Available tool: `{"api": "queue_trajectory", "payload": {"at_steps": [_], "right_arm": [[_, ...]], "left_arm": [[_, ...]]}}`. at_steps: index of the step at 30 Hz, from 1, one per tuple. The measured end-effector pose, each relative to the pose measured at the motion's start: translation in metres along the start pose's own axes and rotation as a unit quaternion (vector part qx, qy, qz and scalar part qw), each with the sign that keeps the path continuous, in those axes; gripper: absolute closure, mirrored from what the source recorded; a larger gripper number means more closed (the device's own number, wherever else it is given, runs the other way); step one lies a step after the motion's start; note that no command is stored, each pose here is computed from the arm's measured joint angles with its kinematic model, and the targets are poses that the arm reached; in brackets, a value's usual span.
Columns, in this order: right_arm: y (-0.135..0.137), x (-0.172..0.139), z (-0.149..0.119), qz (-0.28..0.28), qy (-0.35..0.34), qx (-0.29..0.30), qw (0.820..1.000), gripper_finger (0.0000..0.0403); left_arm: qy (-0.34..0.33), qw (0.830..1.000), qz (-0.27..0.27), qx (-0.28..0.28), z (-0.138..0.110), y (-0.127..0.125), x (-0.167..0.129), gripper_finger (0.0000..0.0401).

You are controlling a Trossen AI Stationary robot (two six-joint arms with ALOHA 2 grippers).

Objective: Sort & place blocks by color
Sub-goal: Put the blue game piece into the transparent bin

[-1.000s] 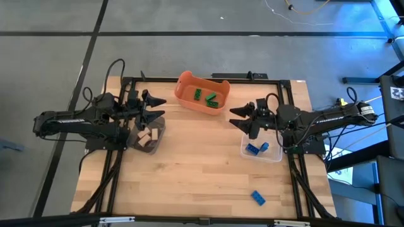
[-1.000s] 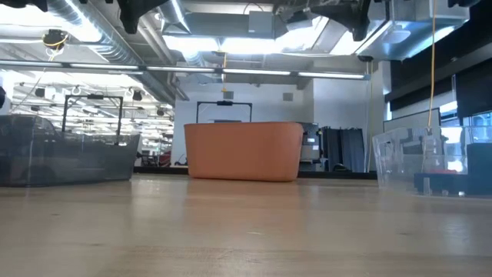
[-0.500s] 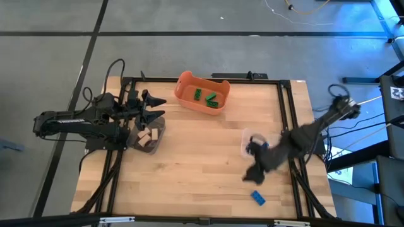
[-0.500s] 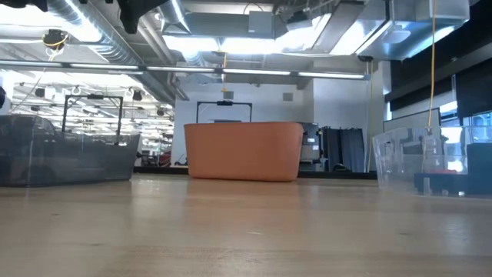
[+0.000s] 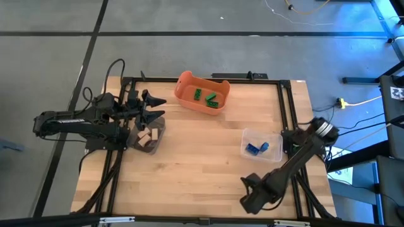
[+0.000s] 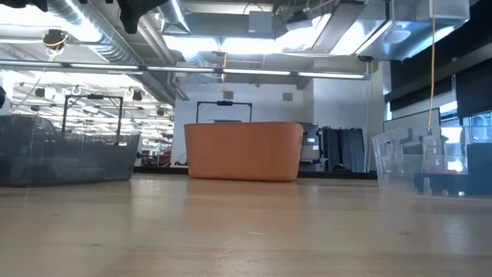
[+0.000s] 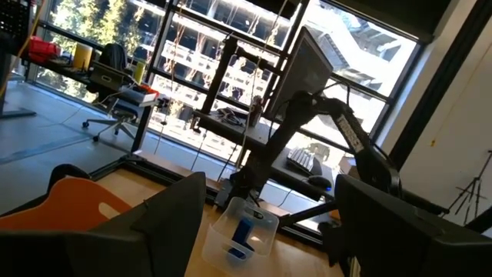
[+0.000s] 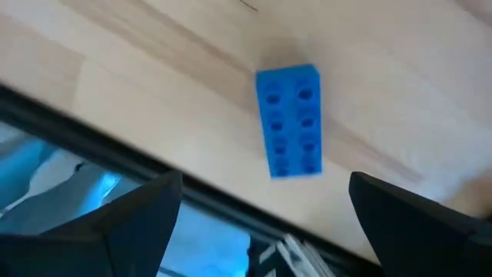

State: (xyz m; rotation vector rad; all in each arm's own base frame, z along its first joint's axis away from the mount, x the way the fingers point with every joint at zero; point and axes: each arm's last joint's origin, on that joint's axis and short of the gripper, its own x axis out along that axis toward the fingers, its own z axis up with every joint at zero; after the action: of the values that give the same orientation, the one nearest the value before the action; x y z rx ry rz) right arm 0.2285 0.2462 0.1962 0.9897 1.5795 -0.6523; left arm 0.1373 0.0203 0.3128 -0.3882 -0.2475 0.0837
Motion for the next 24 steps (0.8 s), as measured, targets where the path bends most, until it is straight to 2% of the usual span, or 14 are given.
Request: {"api": "queue_trajectory", "payload": {"at_steps": [9, 15, 19, 21, 24], "right_arm": [[0.005, 0.045, 0.008, -0.064, -0.022, 0.011, 0.998, 0.0029], [0.009, 0.057, 0.008, -0.064, -0.019, -0.016, 0.998, 0.0047], [0.009, 0.061, 0.009, -0.062, -0.014, -0.019, 0.998, 0.0104], [0.008, 0.064, 0.010, -0.055, -0.005, -0.023, 0.998, 0.0152], [0.003, 0.066, 0.011, -0.060, 0.005, -0.047, 0.997, 0.0246]], "left_arm": [[0.000, 1.000, 0.000, 0.000, 0.000, 0.000, 0.000, 0.0119], [-0.001, 1.000, 0.002, 0.000, 0.000, 0.000, 0.000, 0.0119], [-0.001, 1.000, 0.002, 0.000, 0.000, 0.000, 0.000, 0.0119], [-0.001, 1.000, 0.002, 0.000, 0.000, 0.000, 0.000, 0.0119], [-0.002, 1.000, 0.004, -0.001, 0.000, 0.000, 0.000, 0.0119]]}}
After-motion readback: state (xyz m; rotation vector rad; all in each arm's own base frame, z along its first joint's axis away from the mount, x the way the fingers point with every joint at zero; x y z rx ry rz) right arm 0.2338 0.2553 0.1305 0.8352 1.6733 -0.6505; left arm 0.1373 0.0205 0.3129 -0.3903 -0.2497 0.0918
